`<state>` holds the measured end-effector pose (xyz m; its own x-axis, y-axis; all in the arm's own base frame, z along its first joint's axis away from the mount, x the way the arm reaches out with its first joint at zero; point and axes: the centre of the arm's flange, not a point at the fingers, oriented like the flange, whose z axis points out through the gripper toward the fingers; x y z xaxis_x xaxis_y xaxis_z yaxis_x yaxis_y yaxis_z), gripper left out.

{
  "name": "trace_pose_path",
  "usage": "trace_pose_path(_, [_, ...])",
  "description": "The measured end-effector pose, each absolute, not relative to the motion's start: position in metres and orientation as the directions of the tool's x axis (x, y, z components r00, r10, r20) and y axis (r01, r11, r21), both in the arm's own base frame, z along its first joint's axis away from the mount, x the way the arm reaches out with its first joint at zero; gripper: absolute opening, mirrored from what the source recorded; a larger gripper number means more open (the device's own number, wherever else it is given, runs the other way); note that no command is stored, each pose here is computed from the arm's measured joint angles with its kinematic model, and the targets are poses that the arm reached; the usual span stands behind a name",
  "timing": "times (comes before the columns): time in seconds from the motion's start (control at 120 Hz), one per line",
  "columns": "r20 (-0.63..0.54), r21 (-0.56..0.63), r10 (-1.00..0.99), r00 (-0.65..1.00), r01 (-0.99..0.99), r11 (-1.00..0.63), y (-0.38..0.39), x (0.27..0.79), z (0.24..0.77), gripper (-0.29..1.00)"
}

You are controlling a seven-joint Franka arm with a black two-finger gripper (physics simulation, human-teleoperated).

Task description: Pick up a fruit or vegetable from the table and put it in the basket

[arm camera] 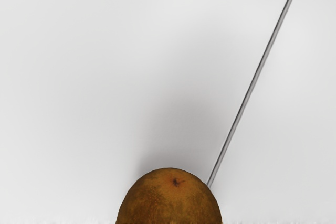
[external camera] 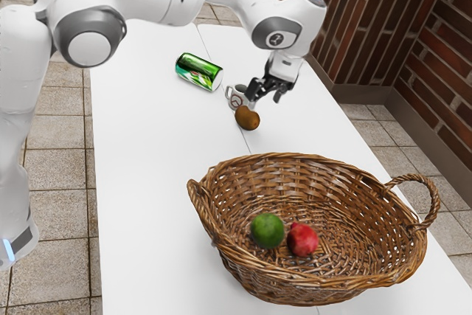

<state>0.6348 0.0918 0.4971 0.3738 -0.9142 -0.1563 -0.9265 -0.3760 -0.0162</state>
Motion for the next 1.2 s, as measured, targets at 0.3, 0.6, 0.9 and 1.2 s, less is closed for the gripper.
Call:
trace_pose_path(0.3, [-0.141, 0.034, -0.909, 0.393, -0.916, -0.401, 0.124, 0.639, 0.462, 0.70])
trace_pose_path(0.6, [-0.127, 0.063, -0.916, 0.380, -0.919, -0.390, 0.126, 0.645, 0.439, 0.70])
trace_pose_path(0.9, [-0.127, 0.075, -0.909, 0.397, -0.910, -0.408, 0.147, 0.647, 0.419, 0.70])
trace_pose_path(1.2, [-0.121, 0.076, -0.902, 0.414, -0.902, -0.425, 0.163, 0.647, 0.406, 0.67])
